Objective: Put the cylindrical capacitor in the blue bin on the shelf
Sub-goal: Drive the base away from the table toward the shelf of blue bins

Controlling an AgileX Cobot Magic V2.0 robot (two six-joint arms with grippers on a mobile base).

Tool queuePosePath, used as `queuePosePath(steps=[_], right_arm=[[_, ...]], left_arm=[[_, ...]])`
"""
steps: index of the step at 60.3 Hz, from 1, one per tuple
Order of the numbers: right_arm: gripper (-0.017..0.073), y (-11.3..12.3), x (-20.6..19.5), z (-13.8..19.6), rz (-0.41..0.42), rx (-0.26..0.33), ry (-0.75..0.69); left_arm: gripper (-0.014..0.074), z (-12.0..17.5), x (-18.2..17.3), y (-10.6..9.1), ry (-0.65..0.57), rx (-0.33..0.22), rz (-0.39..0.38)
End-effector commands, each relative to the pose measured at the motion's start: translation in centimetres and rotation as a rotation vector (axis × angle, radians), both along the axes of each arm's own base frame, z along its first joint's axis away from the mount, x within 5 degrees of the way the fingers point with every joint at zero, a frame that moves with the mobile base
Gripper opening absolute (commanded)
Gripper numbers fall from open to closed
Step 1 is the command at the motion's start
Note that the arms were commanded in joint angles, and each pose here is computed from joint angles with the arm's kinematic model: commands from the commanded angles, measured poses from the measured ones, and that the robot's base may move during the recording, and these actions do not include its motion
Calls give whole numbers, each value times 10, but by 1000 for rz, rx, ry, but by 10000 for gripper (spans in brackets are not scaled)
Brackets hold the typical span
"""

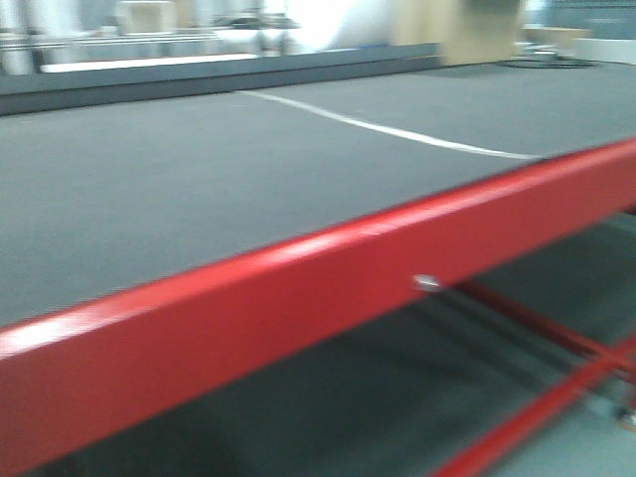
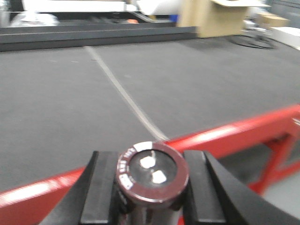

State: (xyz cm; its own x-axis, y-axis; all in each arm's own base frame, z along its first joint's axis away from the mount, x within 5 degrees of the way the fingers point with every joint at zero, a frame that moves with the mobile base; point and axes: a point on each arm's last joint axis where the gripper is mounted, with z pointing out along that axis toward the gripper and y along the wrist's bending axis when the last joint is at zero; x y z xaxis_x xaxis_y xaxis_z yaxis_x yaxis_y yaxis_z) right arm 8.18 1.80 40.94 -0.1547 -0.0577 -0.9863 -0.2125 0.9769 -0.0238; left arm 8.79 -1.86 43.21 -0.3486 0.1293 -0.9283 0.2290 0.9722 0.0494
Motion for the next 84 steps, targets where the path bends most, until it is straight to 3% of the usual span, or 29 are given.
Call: queuePosePath(steps=[1,84], right_arm=[[-162,-1,-2,5,-2,-3,-42],[-162,-1,-2,5,-2,-3,-42]], left_arm=[[-111,2,-3,-1,-27,-13,-9],[-111,2,-3,-1,-27,-13,-9]])
